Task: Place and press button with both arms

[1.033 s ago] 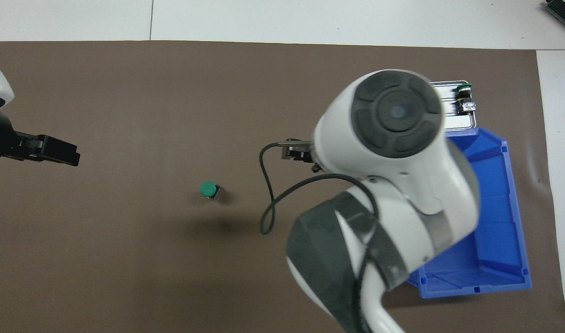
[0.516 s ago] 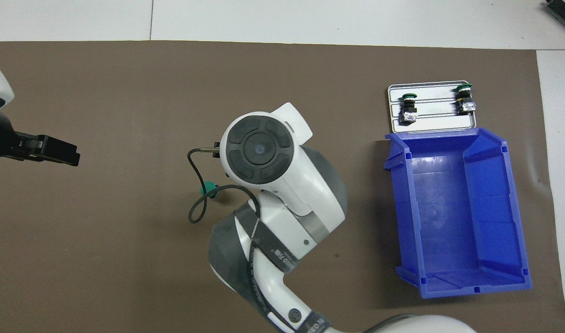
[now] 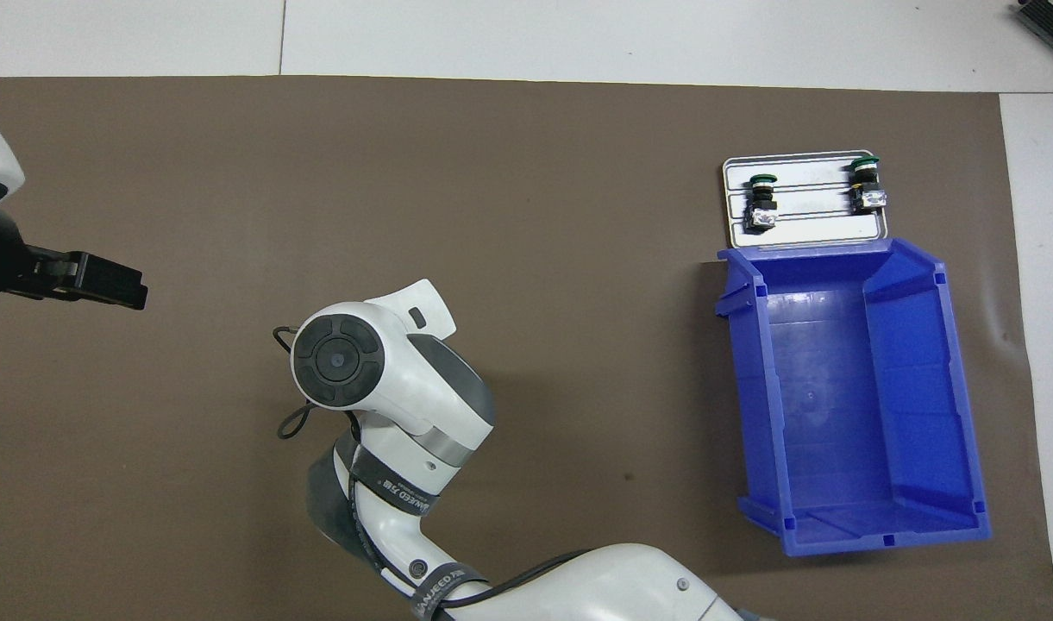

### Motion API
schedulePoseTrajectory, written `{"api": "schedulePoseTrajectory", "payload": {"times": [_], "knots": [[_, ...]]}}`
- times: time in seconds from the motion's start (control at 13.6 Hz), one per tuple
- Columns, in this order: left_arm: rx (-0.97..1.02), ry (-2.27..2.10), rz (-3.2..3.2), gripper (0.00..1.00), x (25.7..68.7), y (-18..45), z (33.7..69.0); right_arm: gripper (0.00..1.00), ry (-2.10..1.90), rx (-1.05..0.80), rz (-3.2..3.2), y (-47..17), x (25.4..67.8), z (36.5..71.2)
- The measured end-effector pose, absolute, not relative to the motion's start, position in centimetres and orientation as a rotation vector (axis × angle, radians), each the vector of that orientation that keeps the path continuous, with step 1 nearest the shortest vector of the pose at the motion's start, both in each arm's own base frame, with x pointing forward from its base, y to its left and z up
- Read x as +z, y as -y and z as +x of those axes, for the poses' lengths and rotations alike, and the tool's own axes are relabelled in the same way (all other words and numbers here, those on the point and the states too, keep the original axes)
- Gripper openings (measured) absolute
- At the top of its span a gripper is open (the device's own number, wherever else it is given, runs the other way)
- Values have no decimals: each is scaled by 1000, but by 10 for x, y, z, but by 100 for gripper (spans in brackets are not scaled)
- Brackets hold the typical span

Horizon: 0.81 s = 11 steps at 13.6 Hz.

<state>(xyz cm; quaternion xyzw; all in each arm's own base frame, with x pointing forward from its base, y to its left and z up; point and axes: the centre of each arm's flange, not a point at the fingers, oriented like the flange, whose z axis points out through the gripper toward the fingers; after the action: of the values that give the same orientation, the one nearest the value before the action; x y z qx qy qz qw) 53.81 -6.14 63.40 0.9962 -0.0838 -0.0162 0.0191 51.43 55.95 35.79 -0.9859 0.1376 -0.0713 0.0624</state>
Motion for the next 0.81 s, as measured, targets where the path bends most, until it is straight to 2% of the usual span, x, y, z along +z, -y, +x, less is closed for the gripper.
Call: {"api": "schedulePoseTrajectory", "payload": {"times": [0.44, 0.52, 0.59, 0.74, 0.81], "knots": [[-50, 260, 3092, 100, 634, 61, 538, 89, -491, -161, -3026, -562, 312, 494], [-50, 260, 3092, 100, 634, 61, 538, 84, -503, -163, -3022, -562, 310, 493], [-50, 260, 3092, 100, 634, 61, 538, 83, -512, -170, -3012, -562, 310, 494], [-50, 260, 3093, 100, 634, 61, 538, 70, -518, -181, -2999, -563, 310, 495], [-50, 260, 3093, 100, 634, 61, 538, 70, -518, -187, -2991, -564, 311, 495]]}}
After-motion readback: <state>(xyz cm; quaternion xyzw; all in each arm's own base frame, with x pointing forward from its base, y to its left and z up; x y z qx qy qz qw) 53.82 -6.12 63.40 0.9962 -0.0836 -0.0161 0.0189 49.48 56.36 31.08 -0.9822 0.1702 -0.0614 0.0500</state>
